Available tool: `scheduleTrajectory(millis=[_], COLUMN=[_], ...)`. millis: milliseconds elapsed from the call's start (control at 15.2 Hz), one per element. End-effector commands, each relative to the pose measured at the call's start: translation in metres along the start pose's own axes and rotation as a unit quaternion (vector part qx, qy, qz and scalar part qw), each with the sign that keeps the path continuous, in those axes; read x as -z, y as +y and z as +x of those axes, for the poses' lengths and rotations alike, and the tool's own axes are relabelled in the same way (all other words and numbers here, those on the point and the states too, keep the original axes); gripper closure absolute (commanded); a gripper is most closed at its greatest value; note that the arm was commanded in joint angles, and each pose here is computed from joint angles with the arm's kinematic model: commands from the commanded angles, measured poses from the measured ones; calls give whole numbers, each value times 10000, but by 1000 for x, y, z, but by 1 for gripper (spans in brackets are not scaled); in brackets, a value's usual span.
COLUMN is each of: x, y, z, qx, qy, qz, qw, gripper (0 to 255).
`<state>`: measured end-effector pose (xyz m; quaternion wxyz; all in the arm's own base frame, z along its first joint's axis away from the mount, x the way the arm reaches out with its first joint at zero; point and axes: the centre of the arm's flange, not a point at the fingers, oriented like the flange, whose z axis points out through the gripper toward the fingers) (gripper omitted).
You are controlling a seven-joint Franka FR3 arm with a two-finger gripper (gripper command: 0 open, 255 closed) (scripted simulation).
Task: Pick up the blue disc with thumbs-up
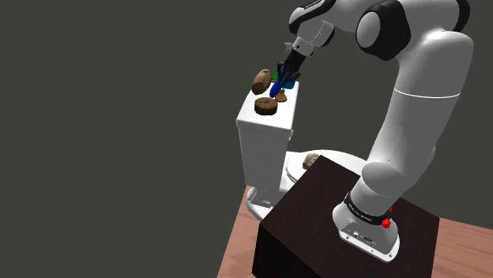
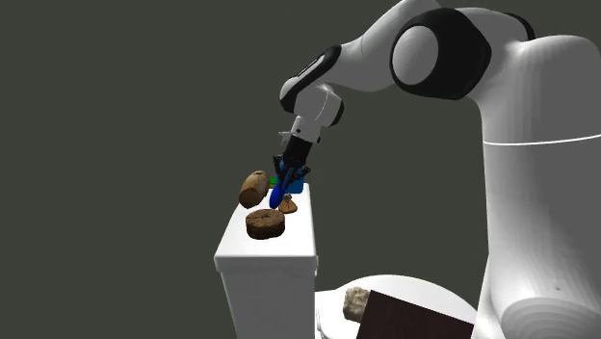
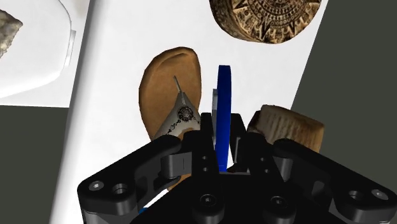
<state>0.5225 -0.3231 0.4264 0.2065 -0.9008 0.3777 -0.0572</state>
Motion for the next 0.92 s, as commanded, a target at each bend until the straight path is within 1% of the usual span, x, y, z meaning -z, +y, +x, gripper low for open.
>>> scheduleTrajectory(millis=[0,726,858], x=[9,61,62], y=[-4,-28,-28], z=[0,-3,-3], qx=[-1,-1,-1], qy=[0,0,0], qz=[0,0,0], qw=[10000,10000,10000], gripper=[255,255,255])
